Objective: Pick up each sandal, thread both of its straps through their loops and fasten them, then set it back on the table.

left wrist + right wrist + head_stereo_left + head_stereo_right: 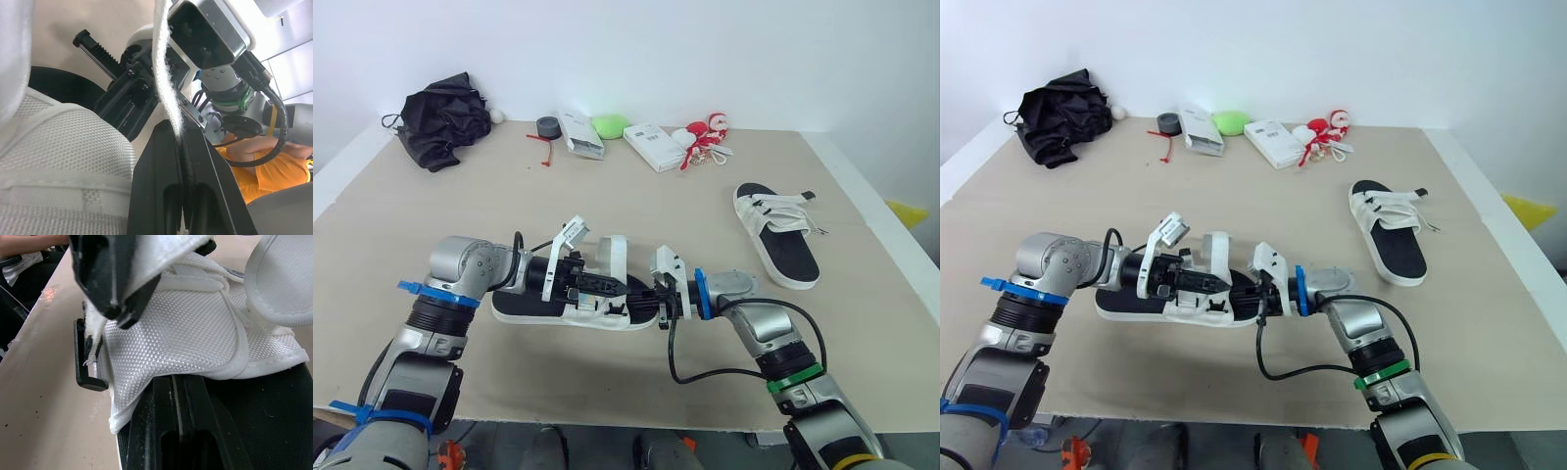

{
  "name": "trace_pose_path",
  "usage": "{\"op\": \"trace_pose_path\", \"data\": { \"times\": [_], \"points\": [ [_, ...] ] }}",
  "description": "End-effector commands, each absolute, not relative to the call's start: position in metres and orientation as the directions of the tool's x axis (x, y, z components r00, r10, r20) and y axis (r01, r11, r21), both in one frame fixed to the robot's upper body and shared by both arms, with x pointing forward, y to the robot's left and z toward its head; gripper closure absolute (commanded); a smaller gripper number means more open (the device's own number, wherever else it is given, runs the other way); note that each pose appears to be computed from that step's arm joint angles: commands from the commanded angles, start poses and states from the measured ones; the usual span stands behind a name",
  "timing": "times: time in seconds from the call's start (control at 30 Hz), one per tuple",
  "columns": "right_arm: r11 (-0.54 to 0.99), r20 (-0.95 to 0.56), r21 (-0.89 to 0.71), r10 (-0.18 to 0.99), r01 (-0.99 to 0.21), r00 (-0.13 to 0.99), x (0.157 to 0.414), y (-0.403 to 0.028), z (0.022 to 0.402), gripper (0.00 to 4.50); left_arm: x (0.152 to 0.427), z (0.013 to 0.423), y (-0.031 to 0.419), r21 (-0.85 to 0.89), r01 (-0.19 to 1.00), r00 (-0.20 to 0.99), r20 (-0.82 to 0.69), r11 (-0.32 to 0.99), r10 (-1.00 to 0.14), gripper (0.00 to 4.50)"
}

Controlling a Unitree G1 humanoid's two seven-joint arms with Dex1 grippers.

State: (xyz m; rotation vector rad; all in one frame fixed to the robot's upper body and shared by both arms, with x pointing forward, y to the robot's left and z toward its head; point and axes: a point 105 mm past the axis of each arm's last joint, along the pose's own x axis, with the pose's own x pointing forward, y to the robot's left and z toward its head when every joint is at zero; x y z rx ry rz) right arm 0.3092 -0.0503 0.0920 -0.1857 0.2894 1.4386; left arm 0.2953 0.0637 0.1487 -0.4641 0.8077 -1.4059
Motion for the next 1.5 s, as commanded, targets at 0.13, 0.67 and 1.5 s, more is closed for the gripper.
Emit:
{"op": "trace_pose_path", "data": {
  "times": [0.13,0.67,1.5],
  "points": [
    [0.185,-0.448,0.164,0.889,-0.969,0.093,0.3,-0.062,0.043,4.5,0.284,0.128,0.065,-0.609,0.774,-0.058,-0.337,0.171,-0.94,4.47],
    [0.182,-0.446,0.167,0.891,-0.969,0.09,0.3,-0.06,0.043,4.5,0.304,0.114,0.071,-0.35,0.91,0.055,-0.428,0.222,-0.902,4.47],
    [0.188,-0.437,0.17,0.894,-0.967,0.097,0.303,-0.06,0.044,4.5,0.29,0.086,0.088,-0.054,0.999,-0.028,-0.531,0.001,-0.847,4.47]
  ]
}}
